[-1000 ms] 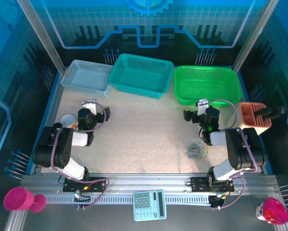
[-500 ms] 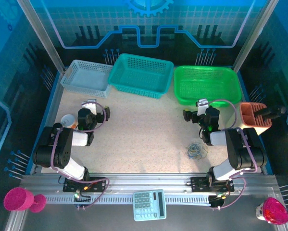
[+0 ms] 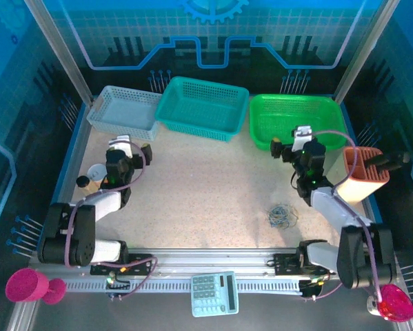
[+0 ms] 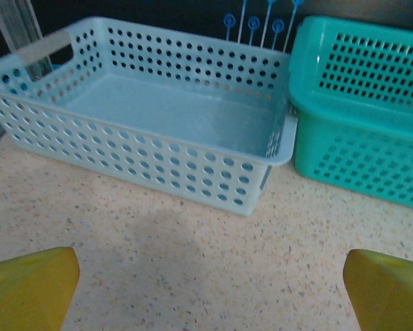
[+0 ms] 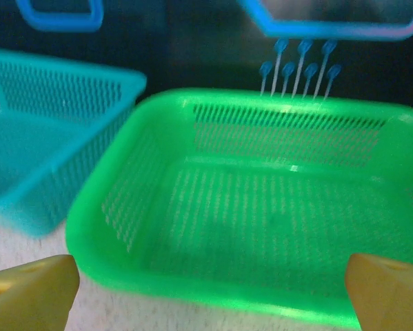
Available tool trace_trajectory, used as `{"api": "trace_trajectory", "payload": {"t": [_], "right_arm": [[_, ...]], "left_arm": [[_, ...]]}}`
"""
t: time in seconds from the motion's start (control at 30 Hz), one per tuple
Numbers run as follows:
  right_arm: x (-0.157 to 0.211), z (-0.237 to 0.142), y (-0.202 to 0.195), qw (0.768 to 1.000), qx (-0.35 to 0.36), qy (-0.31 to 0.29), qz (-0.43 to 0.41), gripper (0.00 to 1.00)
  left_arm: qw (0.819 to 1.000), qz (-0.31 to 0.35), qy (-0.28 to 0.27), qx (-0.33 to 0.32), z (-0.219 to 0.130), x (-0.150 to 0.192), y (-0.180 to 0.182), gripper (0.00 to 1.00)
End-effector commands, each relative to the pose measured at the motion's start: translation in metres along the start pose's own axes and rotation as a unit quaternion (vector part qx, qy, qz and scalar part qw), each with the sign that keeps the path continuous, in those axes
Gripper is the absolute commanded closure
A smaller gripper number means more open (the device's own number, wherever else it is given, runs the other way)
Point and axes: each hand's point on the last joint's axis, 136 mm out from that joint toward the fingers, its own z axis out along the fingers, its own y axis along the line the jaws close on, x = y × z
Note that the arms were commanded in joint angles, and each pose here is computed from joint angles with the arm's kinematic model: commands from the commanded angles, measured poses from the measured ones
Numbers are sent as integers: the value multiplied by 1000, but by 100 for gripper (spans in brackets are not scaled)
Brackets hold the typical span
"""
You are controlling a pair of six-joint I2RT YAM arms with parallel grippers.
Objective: Untangle the cables
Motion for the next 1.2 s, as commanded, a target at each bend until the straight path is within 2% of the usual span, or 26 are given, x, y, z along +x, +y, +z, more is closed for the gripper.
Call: {"api": "trace_trajectory", "payload": {"t": [0.0,0.07,0.1,0.23,0.3,0.37,0.47,0.53,0.63,0.8,0.9,0.97,1.17], "right_arm": [[-7,-19,-10,993,40,58,93,0],[-14,-31,-9,980,42,82,176,0],[-19,-34,-1,977,23,89,191,0],[-33,-48,48,974,-89,104,178,0],[-24,-58,65,970,-100,136,178,0],[-17,-70,78,961,-100,177,185,5],[16,-91,92,954,-69,243,161,7],[35,-106,95,956,-41,260,129,7],[57,-123,91,950,1,286,125,6],[90,-154,41,919,184,312,156,0],[101,-162,22,903,246,318,150,0],[108,-163,18,895,262,330,145,0],[140,-153,26,876,252,382,151,0]], "left_arm": [[999,-41,-7,-20,-9,-27,4,1],[998,-66,-1,-7,-12,-40,-3,1],[997,-80,5,3,-15,-47,-7,1],[990,-125,41,50,-29,-64,-30,1],[986,-140,56,76,-38,-70,-42,1],[983,-141,68,96,-48,-73,-56,1],[981,-126,78,127,-63,-73,-81,1],[978,-119,86,151,-72,-72,-99,1],[971,-108,103,185,-83,-64,-124,1],[963,-105,128,213,-87,-50,-149,1],[960,-106,139,219,-83,-42,-157,1],[958,-106,147,223,-82,-40,-161,1],[956,-105,151,231,-80,-38,-169,1]]}}
